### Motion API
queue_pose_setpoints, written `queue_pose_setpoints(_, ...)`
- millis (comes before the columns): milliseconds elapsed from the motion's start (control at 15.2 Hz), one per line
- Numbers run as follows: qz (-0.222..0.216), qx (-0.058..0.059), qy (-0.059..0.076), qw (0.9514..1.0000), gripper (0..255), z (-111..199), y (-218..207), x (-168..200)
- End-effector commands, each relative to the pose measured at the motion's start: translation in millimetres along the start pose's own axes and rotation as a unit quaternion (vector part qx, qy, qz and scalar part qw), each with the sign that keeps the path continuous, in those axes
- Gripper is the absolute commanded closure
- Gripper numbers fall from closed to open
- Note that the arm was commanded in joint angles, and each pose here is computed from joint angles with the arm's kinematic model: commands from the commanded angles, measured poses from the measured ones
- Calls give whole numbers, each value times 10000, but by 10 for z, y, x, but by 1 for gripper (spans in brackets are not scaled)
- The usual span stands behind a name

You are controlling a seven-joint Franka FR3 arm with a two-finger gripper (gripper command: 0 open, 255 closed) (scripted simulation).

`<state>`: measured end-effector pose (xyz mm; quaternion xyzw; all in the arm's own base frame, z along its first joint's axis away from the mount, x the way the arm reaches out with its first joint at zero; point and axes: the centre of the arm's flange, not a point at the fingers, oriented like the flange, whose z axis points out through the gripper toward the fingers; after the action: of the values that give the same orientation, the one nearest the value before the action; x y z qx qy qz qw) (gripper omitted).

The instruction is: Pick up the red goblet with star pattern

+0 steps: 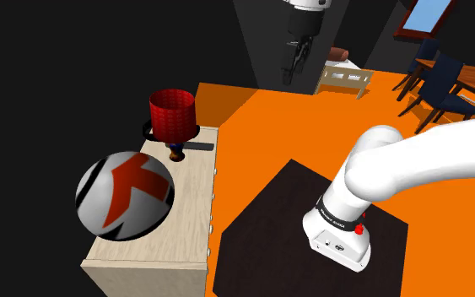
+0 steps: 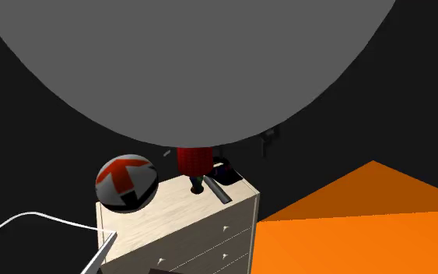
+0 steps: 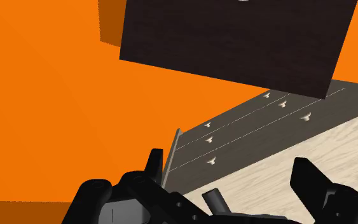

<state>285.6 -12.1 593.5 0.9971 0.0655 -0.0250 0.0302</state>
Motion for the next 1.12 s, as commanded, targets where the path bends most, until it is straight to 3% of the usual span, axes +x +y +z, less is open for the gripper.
queue_pose_setpoints(0,0,0,0,10000,0,0,0,0)
queue_pose_setpoints(1056,242,89,12,9997,0,560,-605,1931)
